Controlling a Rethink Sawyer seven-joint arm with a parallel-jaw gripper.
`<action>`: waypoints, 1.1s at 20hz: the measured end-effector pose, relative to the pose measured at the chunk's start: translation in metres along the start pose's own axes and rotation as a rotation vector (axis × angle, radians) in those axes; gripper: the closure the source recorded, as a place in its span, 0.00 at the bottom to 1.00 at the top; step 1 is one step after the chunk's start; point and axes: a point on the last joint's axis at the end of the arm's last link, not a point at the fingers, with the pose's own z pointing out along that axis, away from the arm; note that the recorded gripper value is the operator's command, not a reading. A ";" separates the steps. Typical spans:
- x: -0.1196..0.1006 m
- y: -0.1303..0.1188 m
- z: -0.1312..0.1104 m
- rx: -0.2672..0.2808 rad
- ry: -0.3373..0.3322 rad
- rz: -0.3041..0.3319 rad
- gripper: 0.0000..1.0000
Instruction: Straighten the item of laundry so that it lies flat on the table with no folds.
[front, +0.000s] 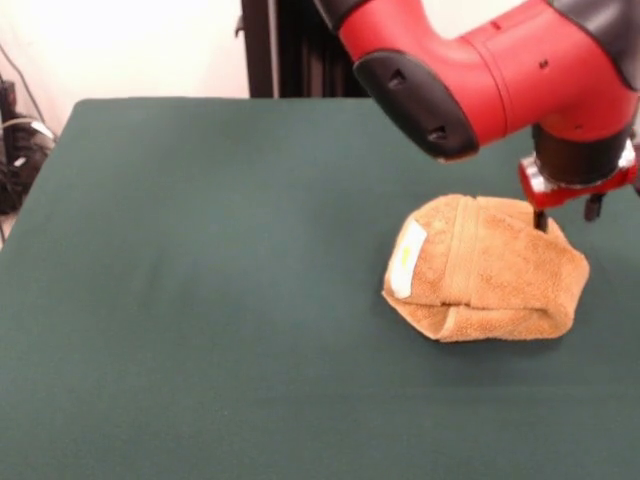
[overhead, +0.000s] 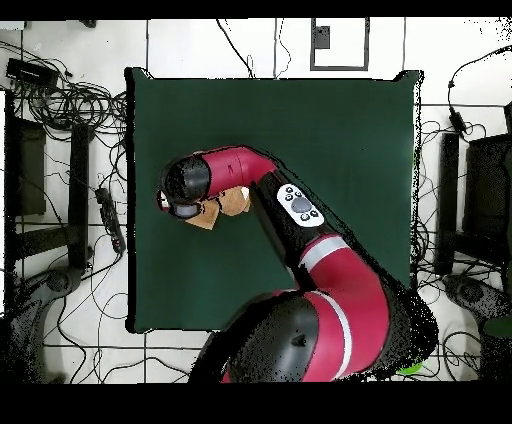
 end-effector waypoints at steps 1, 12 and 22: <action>0.002 0.001 -0.004 0.003 0.009 -0.002 0.00; 0.017 0.007 -0.081 0.090 0.114 -0.016 0.00; 0.011 0.005 -0.089 0.090 0.110 -0.011 0.00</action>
